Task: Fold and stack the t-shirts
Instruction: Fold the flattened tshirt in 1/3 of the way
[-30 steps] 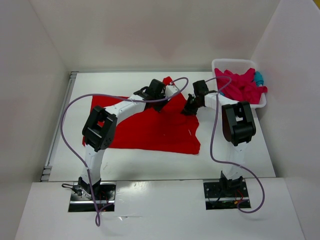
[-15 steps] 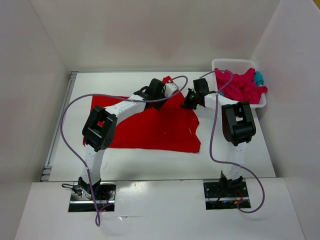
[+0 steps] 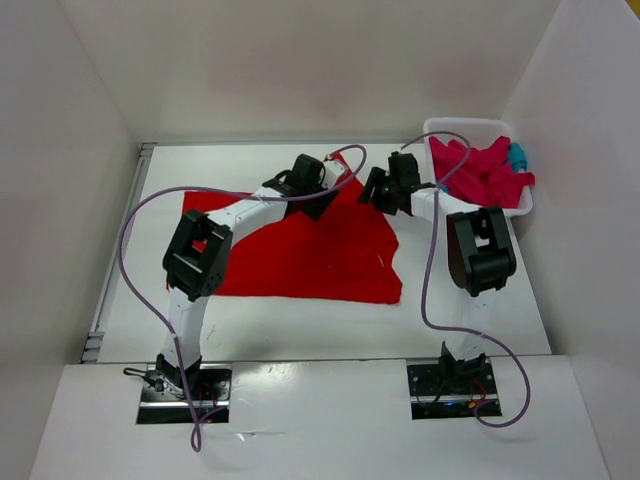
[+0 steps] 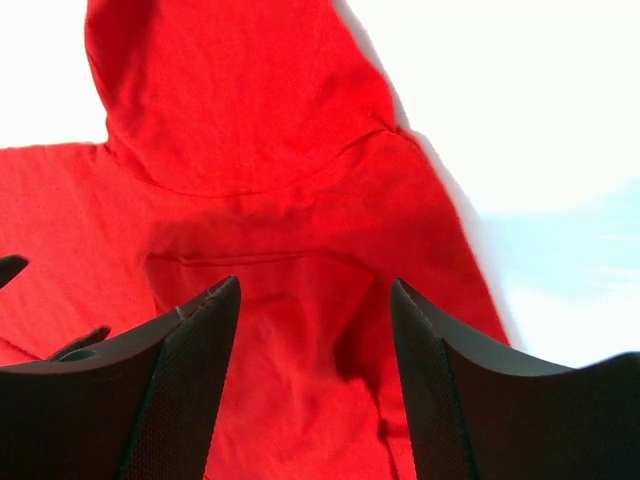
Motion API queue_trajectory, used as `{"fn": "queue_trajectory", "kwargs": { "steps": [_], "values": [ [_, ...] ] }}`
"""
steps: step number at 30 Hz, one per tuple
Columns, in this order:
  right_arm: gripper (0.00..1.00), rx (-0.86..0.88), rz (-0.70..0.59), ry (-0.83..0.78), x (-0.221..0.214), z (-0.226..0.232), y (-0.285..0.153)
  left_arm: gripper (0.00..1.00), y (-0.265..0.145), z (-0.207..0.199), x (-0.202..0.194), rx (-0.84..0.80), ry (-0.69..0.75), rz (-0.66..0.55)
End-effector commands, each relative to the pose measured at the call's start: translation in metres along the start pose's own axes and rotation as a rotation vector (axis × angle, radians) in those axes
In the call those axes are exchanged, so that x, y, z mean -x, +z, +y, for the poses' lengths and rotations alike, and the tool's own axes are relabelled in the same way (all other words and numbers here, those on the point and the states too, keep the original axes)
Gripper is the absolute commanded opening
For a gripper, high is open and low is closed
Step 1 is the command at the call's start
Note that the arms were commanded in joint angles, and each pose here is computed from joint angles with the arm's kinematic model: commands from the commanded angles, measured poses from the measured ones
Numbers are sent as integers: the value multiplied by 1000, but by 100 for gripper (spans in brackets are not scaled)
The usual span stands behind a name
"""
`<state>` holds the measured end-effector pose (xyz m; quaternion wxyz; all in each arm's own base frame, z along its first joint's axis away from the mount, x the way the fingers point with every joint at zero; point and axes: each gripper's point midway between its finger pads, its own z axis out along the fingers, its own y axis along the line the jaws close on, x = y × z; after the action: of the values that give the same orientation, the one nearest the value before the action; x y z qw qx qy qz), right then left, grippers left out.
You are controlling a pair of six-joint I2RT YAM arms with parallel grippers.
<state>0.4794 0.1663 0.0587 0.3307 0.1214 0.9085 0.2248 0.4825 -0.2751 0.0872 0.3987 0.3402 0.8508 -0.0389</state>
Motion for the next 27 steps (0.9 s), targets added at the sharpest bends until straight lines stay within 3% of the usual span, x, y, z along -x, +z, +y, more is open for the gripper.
{"fn": "queue_trajectory", "kwargs": {
  "steps": [1, 3, 6, 7, 8, 9, 10, 14, 16, 18, 21, 22, 27],
  "values": [
    [67, 13, -217, -61, 56, 37, -57, 68, -6, 27, -10, 77, -30, 39],
    [77, -116, -263, -28, 65, 25, -74, 72, -28, 58, -5, 117, -67, 38],
    [79, -286, -92, 26, 26, -5, -96, 77, -67, 112, -16, 180, -144, 48],
    [79, -358, 23, 76, -13, -26, -102, 78, -75, 124, -35, 195, -149, 82],
    [80, -335, 50, 102, -28, -21, -116, 80, -83, 137, -45, 216, -156, 94],
    [88, -329, 74, 137, -43, -24, -122, 82, -100, 164, -62, 271, -184, 118],
    [90, -370, 136, 210, -81, -43, -127, 83, -108, 178, -82, 318, -192, 159],
    [94, -353, 171, 285, -119, -54, -145, 86, -125, 213, -164, 370, -314, 281],
    [94, -314, 125, 253, -94, -44, -137, 86, -126, 230, -193, 380, -405, 304],
    [94, -233, 80, 114, -48, -6, -117, 87, -122, 247, -190, 380, -458, 269],
    [94, -273, 93, -71, -13, 18, -95, 89, -117, 271, -196, 394, -493, 260],
    [94, -265, 63, -97, 17, 35, -72, 89, -116, 278, -198, 401, -499, 259],
    [92, -323, 20, -142, 71, 29, 0, 89, -91, 295, -211, 374, -545, 287]
  ]
}}
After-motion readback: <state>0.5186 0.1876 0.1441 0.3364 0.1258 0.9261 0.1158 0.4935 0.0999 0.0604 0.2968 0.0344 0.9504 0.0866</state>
